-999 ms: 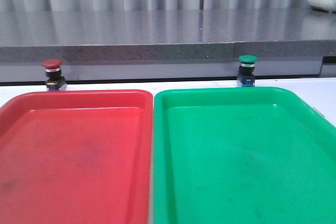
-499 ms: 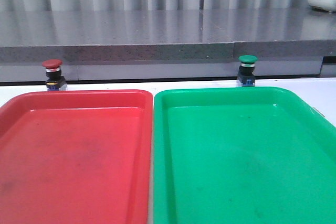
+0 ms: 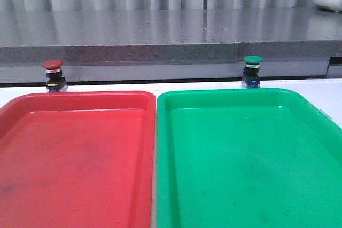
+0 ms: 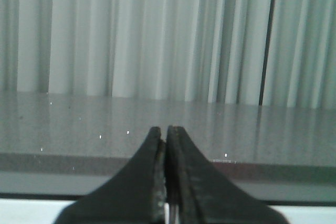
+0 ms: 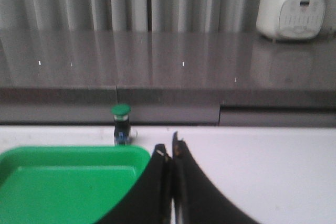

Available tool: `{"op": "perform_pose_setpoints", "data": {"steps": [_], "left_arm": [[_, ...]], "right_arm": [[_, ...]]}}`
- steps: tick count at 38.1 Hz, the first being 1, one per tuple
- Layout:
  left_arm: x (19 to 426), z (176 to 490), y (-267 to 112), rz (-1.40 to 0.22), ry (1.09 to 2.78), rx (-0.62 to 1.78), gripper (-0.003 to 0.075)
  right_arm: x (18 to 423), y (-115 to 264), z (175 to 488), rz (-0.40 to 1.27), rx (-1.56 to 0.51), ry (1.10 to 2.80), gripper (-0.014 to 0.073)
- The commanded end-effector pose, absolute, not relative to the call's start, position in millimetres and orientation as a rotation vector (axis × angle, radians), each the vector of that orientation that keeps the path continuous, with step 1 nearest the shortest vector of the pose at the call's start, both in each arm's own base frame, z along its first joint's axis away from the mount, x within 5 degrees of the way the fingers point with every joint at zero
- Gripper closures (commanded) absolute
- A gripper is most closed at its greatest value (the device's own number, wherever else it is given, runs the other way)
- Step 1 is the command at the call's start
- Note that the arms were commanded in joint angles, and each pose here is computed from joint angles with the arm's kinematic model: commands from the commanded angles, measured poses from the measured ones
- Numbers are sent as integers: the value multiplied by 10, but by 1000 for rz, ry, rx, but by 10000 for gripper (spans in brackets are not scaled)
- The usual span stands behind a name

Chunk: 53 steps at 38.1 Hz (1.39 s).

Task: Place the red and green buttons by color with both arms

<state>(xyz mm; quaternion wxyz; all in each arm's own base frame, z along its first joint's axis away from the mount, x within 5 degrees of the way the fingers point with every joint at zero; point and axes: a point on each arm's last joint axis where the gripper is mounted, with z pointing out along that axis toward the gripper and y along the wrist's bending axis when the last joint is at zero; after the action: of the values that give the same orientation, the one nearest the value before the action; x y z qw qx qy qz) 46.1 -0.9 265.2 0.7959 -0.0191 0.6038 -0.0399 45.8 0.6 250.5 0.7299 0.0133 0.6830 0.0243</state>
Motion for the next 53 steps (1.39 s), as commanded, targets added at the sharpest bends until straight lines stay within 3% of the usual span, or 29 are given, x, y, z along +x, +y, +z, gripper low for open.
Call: {"op": "perform_pose_setpoints", "data": {"steps": [1, 9, 19, 23, 26, 30, 33, 46, 53], "left_arm": [[456, 3107, -8, -92, 1258, -46, 740], [877, 3405, -14, -79, 1493, -49, 740], [1028, 3429, -19, -85, 1531, -53, 711], [1028, 3429, -19, -85, 1531, -53, 563], [1028, 3429, -19, -85, 1531, -53, 341], [1028, 3429, -19, -85, 1531, -53, 99], [1028, 3429, -19, -85, 1531, -53, 20], [1038, 3456, -20, -94, 1500, -59, 83], [1325, 3421, -25, -97, 1569, -68, 127]], "right_arm": [[431, 7, 2993, 53, 23, 1420, 661], [799, 12, 3432, 50, 26, 1588, 661], [993, 15, 3490, 49, 27, 1654, 627], [993, 15, 3491, 49, 27, 1653, 479], [993, 15, 3491, 49, 27, 1653, 279], [993, 15, 3490, 49, 27, 1654, 39], [993, 15, 3490, 49, 27, 1654, -71], [993, 15, 3490, 49, 27, 1654, -48], [993, 15, 3490, 49, 27, 1654, -48]]}}
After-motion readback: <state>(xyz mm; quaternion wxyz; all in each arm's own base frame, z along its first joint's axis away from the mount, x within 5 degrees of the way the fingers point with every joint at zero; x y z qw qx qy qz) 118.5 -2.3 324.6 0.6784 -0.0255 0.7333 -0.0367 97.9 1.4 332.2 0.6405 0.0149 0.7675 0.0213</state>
